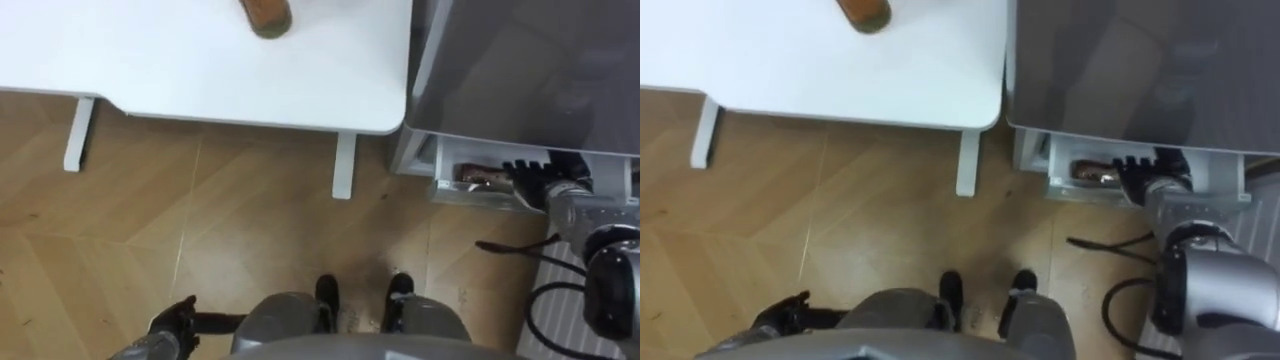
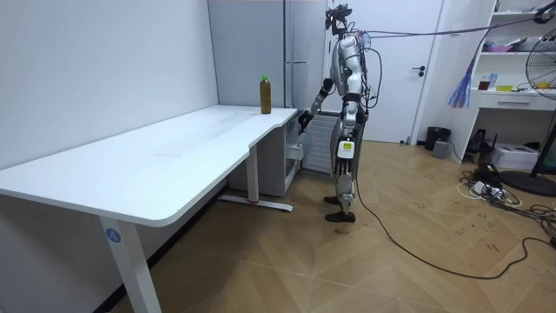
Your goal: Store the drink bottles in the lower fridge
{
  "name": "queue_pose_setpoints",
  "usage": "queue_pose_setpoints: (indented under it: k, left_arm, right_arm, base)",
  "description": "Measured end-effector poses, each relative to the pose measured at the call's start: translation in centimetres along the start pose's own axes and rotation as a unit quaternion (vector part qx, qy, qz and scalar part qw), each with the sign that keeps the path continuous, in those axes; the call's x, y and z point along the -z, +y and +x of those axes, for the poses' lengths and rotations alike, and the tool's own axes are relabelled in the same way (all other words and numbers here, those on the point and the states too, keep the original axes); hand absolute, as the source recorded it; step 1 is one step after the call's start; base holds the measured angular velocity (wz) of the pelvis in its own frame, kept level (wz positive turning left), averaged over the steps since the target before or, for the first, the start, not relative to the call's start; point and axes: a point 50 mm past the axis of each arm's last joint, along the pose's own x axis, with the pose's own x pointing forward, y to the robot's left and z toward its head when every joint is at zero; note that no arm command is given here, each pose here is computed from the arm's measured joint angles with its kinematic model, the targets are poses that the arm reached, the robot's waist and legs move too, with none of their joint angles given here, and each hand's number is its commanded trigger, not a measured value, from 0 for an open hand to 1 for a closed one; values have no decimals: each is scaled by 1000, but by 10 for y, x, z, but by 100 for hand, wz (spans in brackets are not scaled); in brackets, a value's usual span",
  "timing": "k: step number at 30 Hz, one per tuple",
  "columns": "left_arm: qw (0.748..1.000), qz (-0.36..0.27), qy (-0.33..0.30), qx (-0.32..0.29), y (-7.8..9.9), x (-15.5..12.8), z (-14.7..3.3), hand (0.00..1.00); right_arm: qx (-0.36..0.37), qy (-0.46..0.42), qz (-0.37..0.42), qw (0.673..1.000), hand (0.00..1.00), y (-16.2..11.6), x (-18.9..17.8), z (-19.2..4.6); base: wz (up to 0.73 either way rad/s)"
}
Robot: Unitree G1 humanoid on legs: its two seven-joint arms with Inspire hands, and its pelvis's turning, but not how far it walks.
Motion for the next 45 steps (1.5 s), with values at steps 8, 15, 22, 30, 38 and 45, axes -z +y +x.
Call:
queue_pose_setpoints:
  k: [8,15,22,30,38,45]
  left_arm:
    - [999,-29,22,-32,9,24,-5,0]
    - [997,-38,13,-61,10,31,-8,0]
    - [996,-47,31,-73,15,45,-11,0]
    - [996,-30,40,-75,16,48,-12,0]
    - [996,-16,41,-75,17,45,-11,0]
    - [996,-29,41,-74,16,44,-10,0]
  right_arm:
    - [8,-5,-28,1000,0,-69,-3,-12]
    - [43,-36,-47,997,0,-115,-18,-29]
    - [114,-13,-130,985,0,-159,-17,-46]
    - [197,144,-422,873,0,-212,4,-71]
    - [180,212,-484,830,0,-219,28,-75]
    - [189,206,-444,851,0,-225,33,-79]
  base:
    - [3]
    - [-4]
    - [3]
    - [1]
    - [-2]
    - [-6]
